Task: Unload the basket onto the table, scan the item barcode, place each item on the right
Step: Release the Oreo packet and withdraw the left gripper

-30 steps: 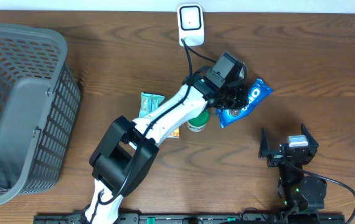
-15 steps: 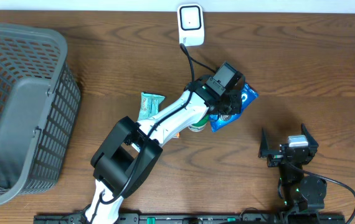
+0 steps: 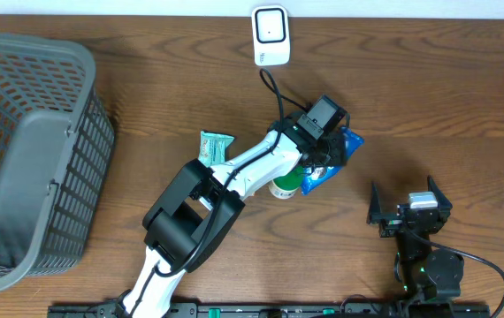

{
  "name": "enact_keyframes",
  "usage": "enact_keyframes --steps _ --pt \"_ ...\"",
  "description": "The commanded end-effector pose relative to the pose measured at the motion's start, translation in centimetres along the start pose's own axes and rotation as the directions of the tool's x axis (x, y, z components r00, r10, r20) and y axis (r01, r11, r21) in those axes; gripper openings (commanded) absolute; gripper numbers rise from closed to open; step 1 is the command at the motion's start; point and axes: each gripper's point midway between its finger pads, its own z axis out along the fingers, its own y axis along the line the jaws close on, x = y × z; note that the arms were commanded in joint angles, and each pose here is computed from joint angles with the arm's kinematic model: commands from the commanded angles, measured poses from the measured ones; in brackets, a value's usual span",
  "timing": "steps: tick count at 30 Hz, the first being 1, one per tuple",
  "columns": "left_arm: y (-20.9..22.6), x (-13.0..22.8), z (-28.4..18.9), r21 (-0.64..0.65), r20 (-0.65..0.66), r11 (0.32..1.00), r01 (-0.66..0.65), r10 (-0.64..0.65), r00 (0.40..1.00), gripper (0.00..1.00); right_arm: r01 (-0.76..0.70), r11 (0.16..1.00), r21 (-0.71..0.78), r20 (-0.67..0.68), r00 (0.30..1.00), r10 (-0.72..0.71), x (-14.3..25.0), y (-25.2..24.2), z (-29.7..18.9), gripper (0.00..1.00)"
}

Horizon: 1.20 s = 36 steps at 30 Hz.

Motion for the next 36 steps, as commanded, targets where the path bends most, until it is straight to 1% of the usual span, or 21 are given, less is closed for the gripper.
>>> enact_keyframes --steps 1,5,10,13,14,16,19,21,23,27,29,30,33,36 --pt "1.0 1.1 1.4 -0.018 -0.039 1.000 0.018 -0.019 0.999 0.83 -0.011 1.000 0.005 -0.001 1.000 0.011 0.1 -0.1 0.0 0.99" --pt "0.1 1.6 1.2 0.026 -0.074 0.999 0.023 -0.021 0.997 0.89 -0.011 1.000 0.005 -0.001 1.000 0.011 0.1 -0.1 0.0 0.99" --pt "-1.8 0.2 -0.6 0.069 -0.033 0.998 0.005 -0.003 0.999 0.93 -0.011 1.000 0.005 -0.001 1.000 0.011 0.1 -0.1 0.0 0.99" --pt "-4.1 -1.3 -3.4 0.120 0.027 0.992 -0.045 0.042 0.999 0.94 -0.011 1.000 0.005 -0.001 1.000 0.011 0.1 -0.1 0.0 0.99" --pt "-5.0 -1.8 -4.6 0.139 0.053 0.988 -0.074 0.068 0.996 0.98 -0.011 1.000 0.005 -0.001 1.000 0.011 0.1 -0.1 0.0 0.99" --pt "-6.8 -2.7 -7.3 0.176 0.110 0.976 -0.126 0.108 0.988 0.98 -0.011 1.000 0.005 -0.001 1.000 0.011 0.0 -0.1 0.0 0.99" --pt "-9.1 -4.3 -12.1 0.197 0.230 0.959 -0.205 0.158 0.960 0.98 -0.011 1.000 0.005 -0.001 1.000 0.011 0.1 -0.1 0.0 0.99" --pt "-10.1 -5.6 -16.0 0.169 0.342 0.949 -0.265 0.196 0.919 0.98 -0.011 1.000 0.005 -0.001 1.000 0.011 0.1 -0.1 0.0 0.99" --pt "-10.7 -6.8 -20.0 0.120 0.450 0.939 -0.322 0.237 0.861 0.98 -0.011 1.000 0.005 -0.001 1.000 0.011 0.1 -0.1 0.0 0.99" --pt "-10.8 -8.6 -28.1 0.014 0.625 0.929 -0.370 0.281 0.728 0.98 -0.011 1.000 0.005 -0.001 1.000 0.011 0.1 -0.1 0.0 0.99" --pt "-10.4 -9.1 -32.1 -0.036 0.687 0.922 -0.386 0.304 0.660 0.98 -0.011 1.000 0.005 -0.001 1.000 0.011 0.1 -0.1 0.0 0.99" --pt "-9.8 -9.3 -34.6 -0.074 0.717 0.914 -0.398 0.326 0.616 0.98 -0.011 1.000 0.005 -0.001 1.000 0.011 0.1 -0.1 0.0 0.99" --pt "-7.8 -9.5 -39.1 -0.153 0.759 0.916 -0.371 0.350 0.549 0.98 -0.011 1.000 0.005 -0.001 1.000 0.011 0.1 -0.1 0.0 0.99" --pt "-4.2 -9.5 -44.3 -0.276 0.789 0.918 -0.286 0.386 0.479 0.98 -0.011 1.000 0.005 -0.001 1.000 0.011 0.1 -0.1 0.0 0.99"
